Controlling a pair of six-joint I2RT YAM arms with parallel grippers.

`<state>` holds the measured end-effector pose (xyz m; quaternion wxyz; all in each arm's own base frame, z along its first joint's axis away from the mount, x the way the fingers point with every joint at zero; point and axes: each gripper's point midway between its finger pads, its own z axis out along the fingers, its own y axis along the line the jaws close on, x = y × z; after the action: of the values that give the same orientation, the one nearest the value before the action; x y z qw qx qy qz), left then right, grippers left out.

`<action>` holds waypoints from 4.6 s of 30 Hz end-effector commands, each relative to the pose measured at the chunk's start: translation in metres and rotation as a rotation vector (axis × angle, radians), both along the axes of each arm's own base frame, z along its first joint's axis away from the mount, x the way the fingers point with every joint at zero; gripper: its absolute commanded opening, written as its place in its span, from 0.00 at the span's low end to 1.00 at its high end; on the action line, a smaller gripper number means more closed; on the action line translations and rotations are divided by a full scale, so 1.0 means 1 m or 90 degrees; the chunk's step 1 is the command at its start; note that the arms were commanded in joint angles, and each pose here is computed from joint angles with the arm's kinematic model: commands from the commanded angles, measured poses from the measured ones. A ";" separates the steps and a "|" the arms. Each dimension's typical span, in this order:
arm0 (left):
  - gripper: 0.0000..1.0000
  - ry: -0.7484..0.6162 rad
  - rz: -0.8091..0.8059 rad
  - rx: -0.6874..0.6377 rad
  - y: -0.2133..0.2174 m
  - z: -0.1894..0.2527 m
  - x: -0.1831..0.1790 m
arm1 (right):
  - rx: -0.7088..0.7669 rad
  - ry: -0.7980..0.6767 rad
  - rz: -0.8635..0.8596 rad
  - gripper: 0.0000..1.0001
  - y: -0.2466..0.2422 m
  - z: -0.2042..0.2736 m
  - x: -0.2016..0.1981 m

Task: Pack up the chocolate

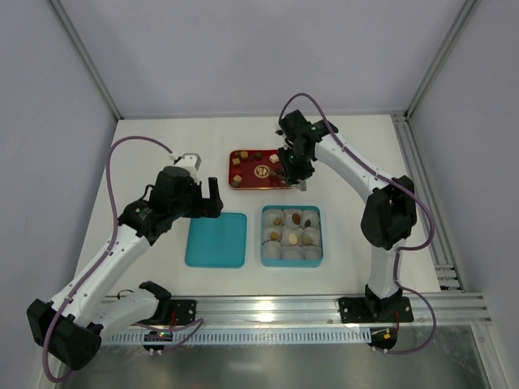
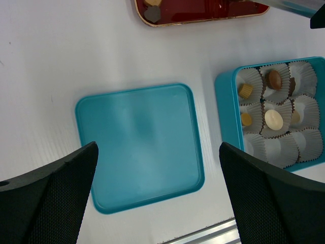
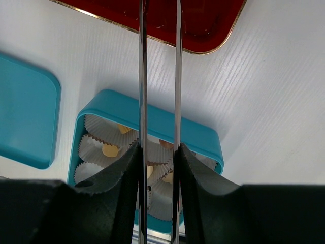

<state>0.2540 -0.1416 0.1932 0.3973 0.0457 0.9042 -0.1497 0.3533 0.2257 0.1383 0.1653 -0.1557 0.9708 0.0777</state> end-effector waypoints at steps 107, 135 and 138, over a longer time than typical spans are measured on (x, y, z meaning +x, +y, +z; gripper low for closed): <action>1.00 -0.025 -0.004 -0.006 -0.002 0.016 0.005 | 0.135 0.078 0.141 0.38 -0.017 0.040 -0.251; 1.00 -0.027 -0.003 -0.006 -0.002 0.017 0.005 | 0.125 0.001 0.101 0.40 -0.033 0.071 -0.220; 1.00 -0.025 -0.006 -0.008 -0.003 0.017 0.005 | 0.126 -0.032 0.086 0.40 -0.042 0.085 -0.199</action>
<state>0.2544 -0.1420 0.1914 0.3946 0.0460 0.9056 -0.1486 0.1312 0.1895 0.2002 0.1530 -0.2057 0.9494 0.1816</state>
